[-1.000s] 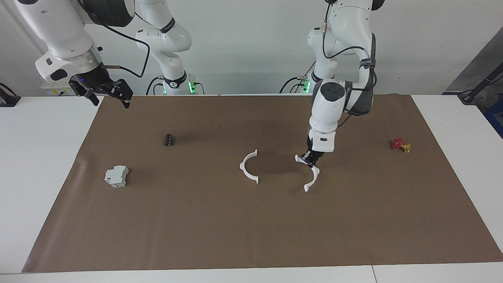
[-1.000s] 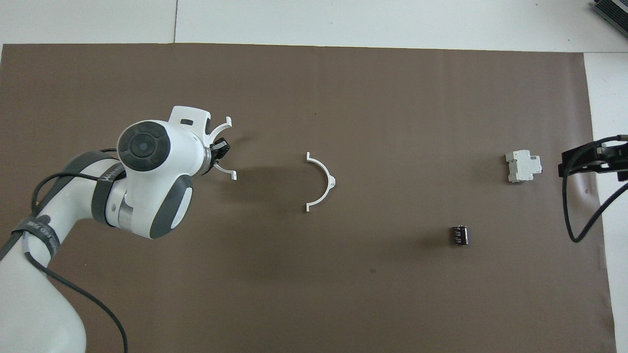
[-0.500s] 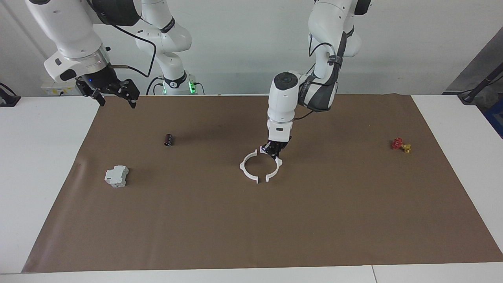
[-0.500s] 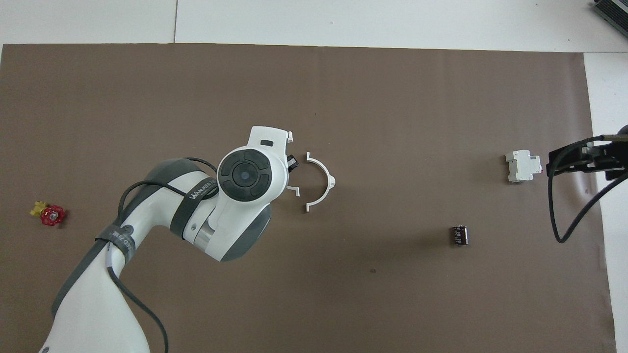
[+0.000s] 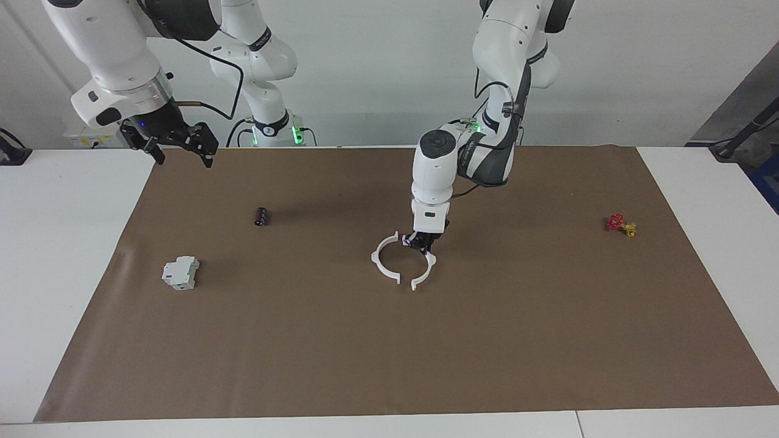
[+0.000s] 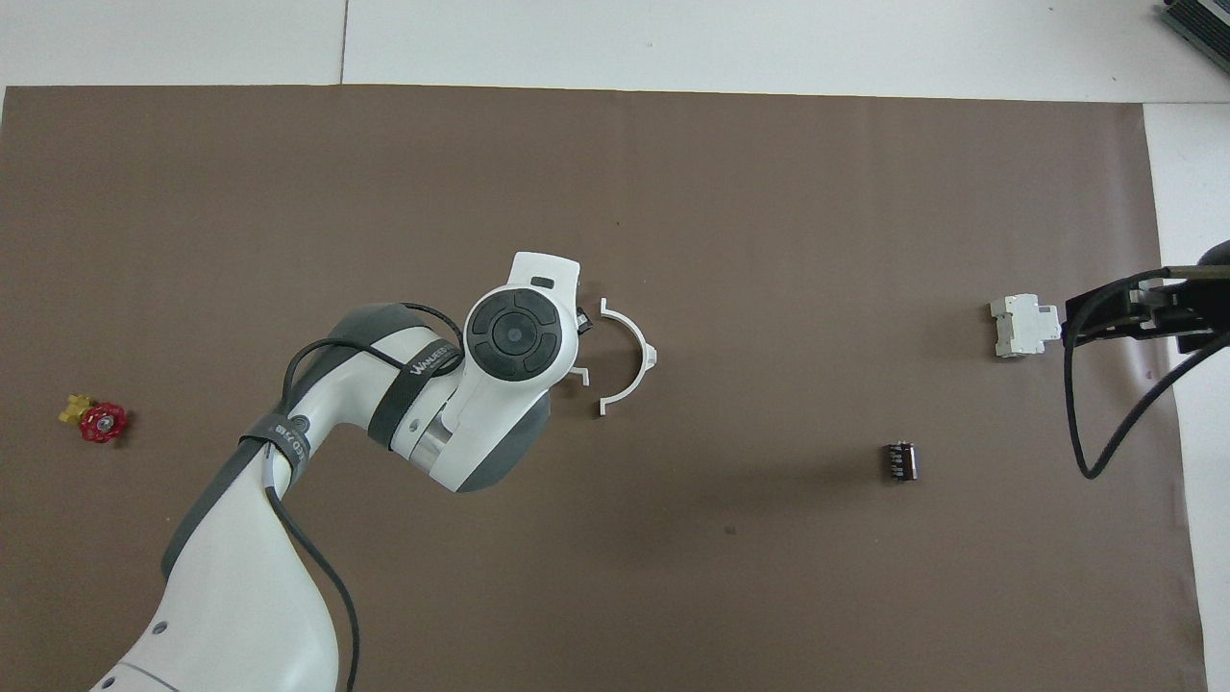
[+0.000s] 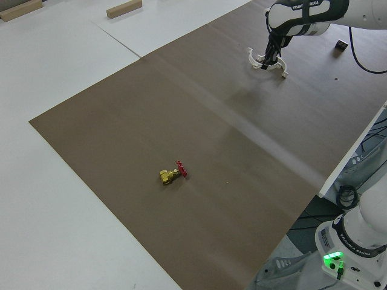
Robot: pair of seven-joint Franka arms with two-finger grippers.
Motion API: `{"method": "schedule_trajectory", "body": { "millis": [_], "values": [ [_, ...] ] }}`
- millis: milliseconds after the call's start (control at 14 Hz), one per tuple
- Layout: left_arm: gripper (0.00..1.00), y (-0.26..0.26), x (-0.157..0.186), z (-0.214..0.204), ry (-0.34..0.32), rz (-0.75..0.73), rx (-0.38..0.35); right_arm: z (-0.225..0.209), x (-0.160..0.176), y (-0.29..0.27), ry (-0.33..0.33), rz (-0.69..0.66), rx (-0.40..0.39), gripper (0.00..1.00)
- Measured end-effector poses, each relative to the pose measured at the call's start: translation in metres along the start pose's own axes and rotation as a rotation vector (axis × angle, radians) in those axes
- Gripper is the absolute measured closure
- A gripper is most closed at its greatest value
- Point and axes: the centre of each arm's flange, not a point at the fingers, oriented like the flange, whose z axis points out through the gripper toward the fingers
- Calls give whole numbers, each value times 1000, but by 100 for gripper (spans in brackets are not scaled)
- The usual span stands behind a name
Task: Assemble drain pipe with both arms
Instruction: 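Carry the clamp half with the left gripper toward the centered half, then press the held half against the centered half to close a ring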
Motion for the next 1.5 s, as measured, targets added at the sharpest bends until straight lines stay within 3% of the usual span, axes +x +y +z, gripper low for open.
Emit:
{"method": "schedule_trajectory", "body": {
  "millis": [571,1500],
  "values": [
    [93,1,-32,21,-17,69,45,0,0,0,0,0,0,0],
    [93,3,-39,20,-16,80,43,0,0,0,0,0,0,0]
  ]
}}
